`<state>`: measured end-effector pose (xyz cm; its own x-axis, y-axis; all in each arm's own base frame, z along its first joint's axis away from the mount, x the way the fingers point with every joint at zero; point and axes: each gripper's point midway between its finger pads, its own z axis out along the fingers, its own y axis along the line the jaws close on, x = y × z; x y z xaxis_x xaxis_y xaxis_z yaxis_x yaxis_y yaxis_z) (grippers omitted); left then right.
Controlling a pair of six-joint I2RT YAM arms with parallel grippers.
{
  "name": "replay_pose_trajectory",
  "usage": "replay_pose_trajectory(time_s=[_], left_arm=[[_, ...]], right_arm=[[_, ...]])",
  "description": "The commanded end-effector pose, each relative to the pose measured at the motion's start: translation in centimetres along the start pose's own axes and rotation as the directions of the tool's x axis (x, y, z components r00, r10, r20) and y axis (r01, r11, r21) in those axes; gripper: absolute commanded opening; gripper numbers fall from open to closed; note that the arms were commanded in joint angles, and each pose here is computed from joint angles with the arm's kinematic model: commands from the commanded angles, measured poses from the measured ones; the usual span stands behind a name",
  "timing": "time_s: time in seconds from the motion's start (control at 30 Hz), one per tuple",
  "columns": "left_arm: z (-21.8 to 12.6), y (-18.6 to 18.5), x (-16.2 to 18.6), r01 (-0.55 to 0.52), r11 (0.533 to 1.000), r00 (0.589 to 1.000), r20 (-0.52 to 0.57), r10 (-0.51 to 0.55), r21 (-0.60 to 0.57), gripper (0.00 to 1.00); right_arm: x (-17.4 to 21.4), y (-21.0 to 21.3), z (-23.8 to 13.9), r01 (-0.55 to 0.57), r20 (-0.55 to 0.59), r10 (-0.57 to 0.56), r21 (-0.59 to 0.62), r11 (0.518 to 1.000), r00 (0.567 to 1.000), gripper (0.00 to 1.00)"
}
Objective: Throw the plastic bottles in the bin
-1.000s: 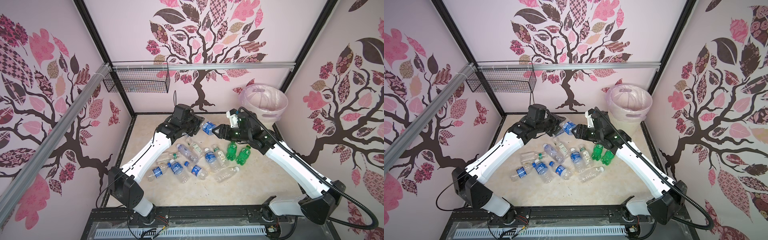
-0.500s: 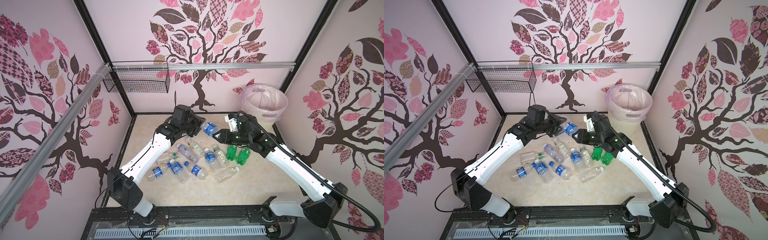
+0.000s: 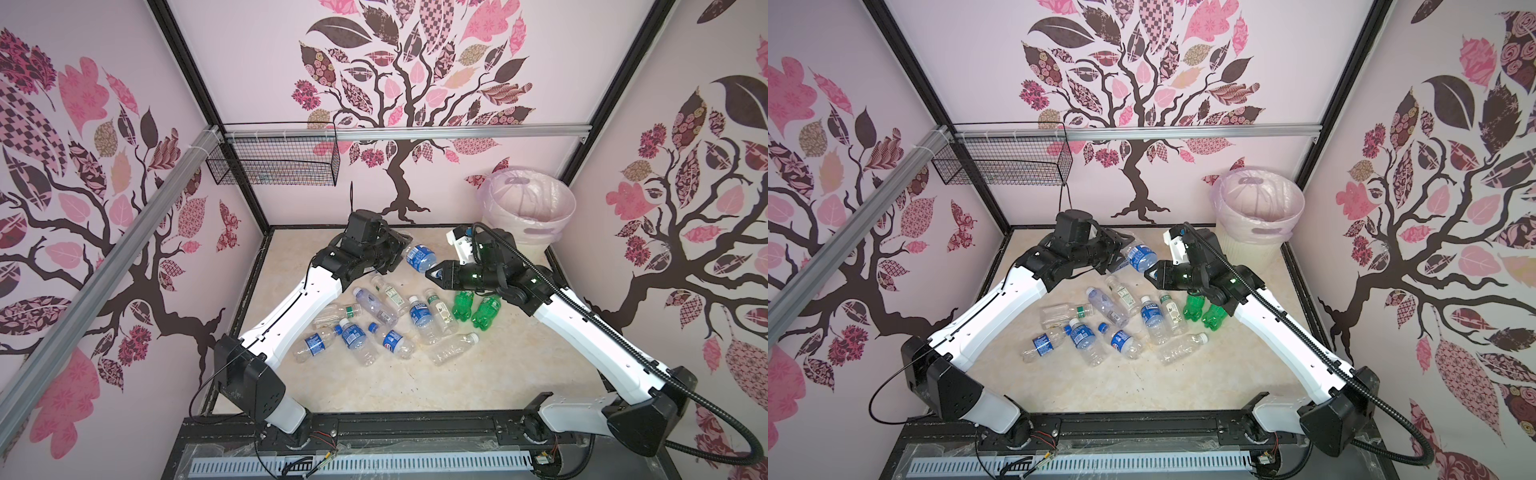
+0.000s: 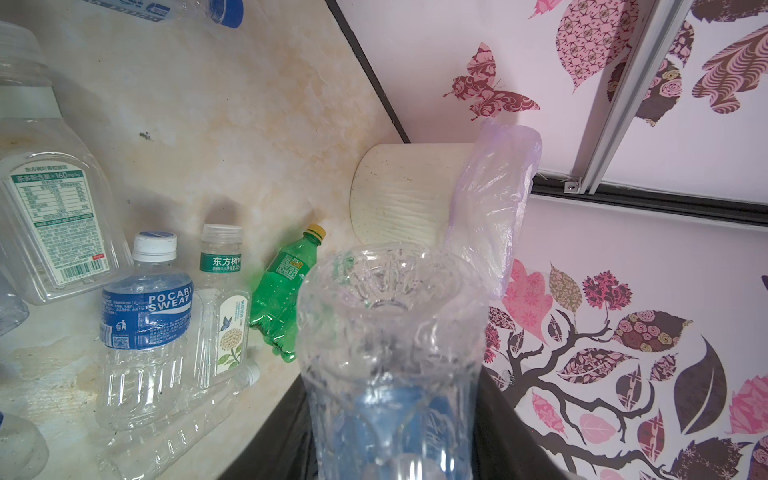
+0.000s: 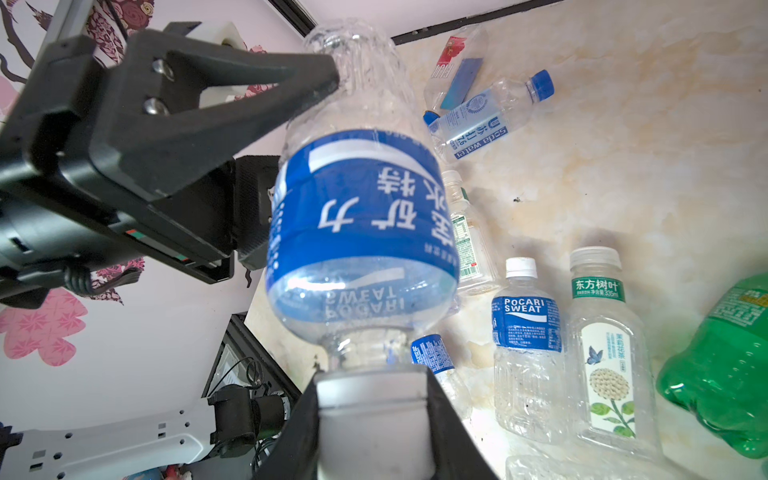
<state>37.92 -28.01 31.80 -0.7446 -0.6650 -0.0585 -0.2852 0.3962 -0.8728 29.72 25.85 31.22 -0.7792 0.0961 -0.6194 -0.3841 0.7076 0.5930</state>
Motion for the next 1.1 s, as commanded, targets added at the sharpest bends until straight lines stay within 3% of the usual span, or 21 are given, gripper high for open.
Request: replay_pose_trajectory(time_s=[0.0, 0.13, 0.23, 0.4, 0.5, 0.73, 1.07], left_arm=[[-1.0, -1.2, 0.6, -0.100, 0.995, 0.995, -0.022, 0.099, -0.010, 0.53], [-1.7, -2.0, 0.1, -0.107, 0.994, 0.994, -0.034, 0.106, -0.023, 0.60], [-3.0, -4.1, -0.7, -0.117, 0.992, 0.993, 0.004, 0.117, 0.054, 0.69], [-4.1, -5.3, -1.3, -0.126, 0.989, 0.992, 0.024, 0.125, 0.072, 0.97], [-4.5, -7.2, -1.0, -0.225, 0.970, 0.974, 0.036, 0.222, 0.092, 0.97], [-6.3, -12.9, 0.2, -0.497, 0.855, 0.867, 0.124, 0.482, 0.151, 0.97], [-6.3, -18.1, 4.3, -0.760, 0.624, 0.650, 0.247, 0.719, 0.184, 0.97]], right_arm=[[-3.0, -0.1, -0.5, 0.062, 0.075, -0.067, 0.064, 0.996, 0.995, 0.19], [-4.1, -1.1, -0.2, 0.066, 0.119, -0.080, 0.122, 0.990, 0.990, 0.14], [-4.8, -2.0, -0.1, 0.053, 0.145, -0.079, 0.177, 0.983, 0.986, 0.13], [-7.0, -2.6, -0.5, 0.116, 0.179, -0.168, 0.269, 0.956, 0.969, 0.13], [-8.2, -3.0, -0.4, 0.154, 0.189, -0.221, 0.317, 0.936, 0.957, 0.13], [-13.4, -5.3, -2.1, 0.117, 0.291, -0.255, 0.418, 0.901, 0.922, 0.13], [-21.9, -8.4, -6.1, 0.013, 0.440, -0.274, 0.509, 0.861, 0.855, 0.14]])
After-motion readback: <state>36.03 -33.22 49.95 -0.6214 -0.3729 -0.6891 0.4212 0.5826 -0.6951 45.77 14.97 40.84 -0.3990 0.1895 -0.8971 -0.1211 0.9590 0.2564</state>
